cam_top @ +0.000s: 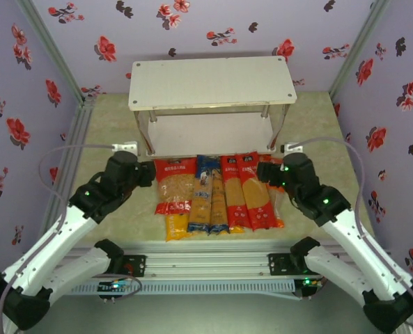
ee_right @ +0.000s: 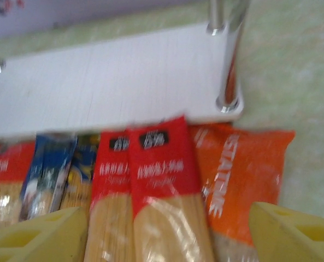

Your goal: Place and organize the pasta boxes and bags onto the shelf

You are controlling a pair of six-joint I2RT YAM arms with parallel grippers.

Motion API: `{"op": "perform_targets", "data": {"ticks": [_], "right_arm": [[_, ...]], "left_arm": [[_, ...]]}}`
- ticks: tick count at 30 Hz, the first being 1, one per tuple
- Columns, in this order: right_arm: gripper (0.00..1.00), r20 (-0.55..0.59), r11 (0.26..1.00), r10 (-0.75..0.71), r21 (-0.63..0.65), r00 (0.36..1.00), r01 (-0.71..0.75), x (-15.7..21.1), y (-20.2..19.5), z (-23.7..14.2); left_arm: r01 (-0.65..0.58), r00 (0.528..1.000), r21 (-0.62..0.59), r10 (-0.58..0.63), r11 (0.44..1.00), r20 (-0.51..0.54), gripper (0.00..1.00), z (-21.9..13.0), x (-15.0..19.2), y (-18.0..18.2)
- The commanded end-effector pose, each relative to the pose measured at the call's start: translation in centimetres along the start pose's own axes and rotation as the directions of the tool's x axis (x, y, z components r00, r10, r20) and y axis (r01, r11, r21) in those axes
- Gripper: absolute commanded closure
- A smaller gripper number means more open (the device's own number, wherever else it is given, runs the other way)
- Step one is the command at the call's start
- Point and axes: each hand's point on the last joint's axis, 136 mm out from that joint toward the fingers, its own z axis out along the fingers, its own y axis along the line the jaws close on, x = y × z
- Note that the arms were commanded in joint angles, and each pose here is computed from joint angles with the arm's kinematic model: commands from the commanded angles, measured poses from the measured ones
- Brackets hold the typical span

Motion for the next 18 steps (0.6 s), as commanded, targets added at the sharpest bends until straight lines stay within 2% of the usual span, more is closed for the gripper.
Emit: {"op": "perform_targets", "data": {"ticks": [1, 6, 11, 18], "right_arm": [[0.19, -0.17, 0.981, -0.023, 0.184, 0.985, 0.054, 3.7, -2.2, -0.3], [0.19, -0.262, 0.981, -0.028, 0.176, 0.965, 0.077, 6.6, -0.1, 1.4], [0.17, -0.275, 0.976, 0.02, 0.215, 0.961, 0.041, 8.8, -0.8, 2.6], [0.16, -0.356, 0.975, 0.017, 0.211, 0.934, 0.063, 10.6, -0.5, 3.3]], "left_arm": [[-0.041, 0.996, -0.159, 0.027, 0.986, -0.085, 0.6, -0.1, 2.4, 1.7], [-0.085, 0.986, -0.149, 0.062, 0.985, -0.152, 0.58, 1.3, 4.6, -0.3], [-0.002, 0.986, -0.047, -0.006, 0.999, -0.165, 0.53, 2.5, 6.0, -2.2], [-0.012, 0.971, -0.002, 0.011, 1.0, -0.24, 0.52, 3.4, 7.6, -3.4]]}}
